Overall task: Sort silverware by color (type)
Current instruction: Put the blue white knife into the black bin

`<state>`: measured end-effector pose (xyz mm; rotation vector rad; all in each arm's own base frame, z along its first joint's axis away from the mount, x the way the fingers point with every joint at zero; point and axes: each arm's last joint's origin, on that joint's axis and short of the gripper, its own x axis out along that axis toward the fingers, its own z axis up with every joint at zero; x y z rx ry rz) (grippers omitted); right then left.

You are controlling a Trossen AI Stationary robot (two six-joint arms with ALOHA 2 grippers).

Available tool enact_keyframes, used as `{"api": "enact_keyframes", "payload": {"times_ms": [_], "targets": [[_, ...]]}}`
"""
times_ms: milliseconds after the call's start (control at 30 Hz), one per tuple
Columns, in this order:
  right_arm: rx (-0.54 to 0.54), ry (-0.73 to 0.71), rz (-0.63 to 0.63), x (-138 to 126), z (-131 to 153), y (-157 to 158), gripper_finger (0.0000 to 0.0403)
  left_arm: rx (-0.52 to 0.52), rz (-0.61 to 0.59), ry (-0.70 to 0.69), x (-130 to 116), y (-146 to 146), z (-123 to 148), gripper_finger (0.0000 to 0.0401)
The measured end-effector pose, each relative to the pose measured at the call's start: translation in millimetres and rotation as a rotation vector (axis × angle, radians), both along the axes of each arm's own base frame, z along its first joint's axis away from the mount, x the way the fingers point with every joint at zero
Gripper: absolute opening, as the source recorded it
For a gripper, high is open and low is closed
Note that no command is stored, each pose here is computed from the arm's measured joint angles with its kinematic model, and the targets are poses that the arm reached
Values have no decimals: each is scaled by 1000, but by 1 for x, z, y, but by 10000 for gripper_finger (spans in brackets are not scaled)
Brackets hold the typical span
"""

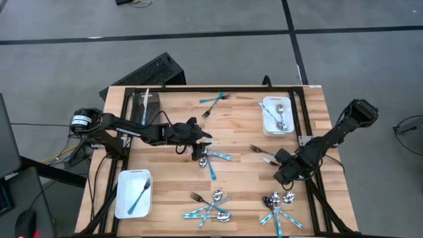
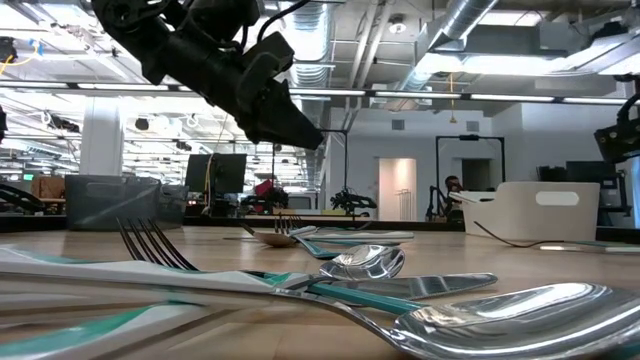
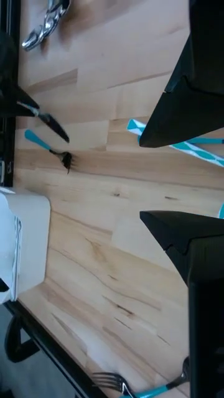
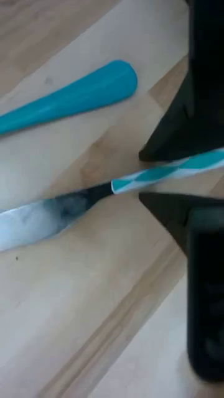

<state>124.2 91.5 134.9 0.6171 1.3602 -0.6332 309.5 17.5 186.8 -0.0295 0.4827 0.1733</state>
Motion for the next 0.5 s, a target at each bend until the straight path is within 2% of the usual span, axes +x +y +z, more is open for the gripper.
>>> {"api": "enact_keyframes", "payload": {"times_ms": [133, 267, 367, 500], "targets": [[-15, -58, -13, 6, 5, 3, 35, -24, 32, -30, 1, 0, 2, 164], [-54, -263, -49, 23, 16, 9, 35, -53, 44, -50, 2, -1, 3, 164], [-104, -422, -31, 35, 28, 14, 37, -47, 31, -55, 2, -4, 4, 164], [-263, -704, 0, 55, 45, 18, 39, -47, 14, -108, 4, -9, 9, 164]]}}
